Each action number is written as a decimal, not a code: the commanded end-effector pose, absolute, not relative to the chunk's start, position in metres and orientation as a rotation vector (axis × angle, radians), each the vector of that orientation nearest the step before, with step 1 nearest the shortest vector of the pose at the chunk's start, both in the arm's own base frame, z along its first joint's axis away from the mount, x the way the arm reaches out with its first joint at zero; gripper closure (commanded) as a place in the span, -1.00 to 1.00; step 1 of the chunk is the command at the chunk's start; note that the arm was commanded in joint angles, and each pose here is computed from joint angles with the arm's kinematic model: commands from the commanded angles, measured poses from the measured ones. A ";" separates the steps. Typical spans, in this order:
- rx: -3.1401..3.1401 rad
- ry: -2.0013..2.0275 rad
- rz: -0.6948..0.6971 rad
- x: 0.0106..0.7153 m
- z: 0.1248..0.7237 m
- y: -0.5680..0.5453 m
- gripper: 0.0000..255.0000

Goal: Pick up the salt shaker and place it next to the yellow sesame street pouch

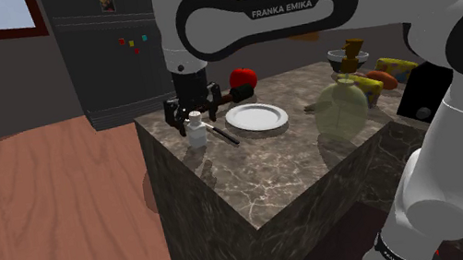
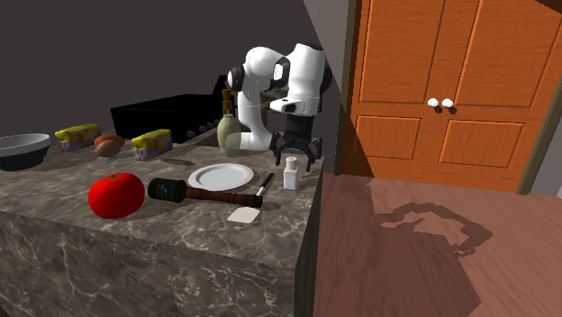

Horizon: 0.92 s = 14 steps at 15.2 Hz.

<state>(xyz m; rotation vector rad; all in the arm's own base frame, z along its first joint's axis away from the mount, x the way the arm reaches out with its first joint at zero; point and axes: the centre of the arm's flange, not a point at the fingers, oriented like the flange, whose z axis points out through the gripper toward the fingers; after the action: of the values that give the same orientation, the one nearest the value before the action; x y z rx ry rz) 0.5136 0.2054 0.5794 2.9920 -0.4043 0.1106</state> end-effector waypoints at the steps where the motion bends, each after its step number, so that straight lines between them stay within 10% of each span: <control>1: 2.992 -0.404 0.111 0.513 0.578 0.205 -1.00; 7: 2.992 -0.404 0.111 0.513 0.578 0.205 -1.00; 8: 2.992 -0.404 0.111 0.513 0.578 0.205 1.00; 14: 2.992 -0.404 0.111 0.513 0.578 0.205 1.00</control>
<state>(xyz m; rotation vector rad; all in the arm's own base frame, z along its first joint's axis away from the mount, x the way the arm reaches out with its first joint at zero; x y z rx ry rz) 0.5134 0.2056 0.5780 2.9929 -0.4037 0.1126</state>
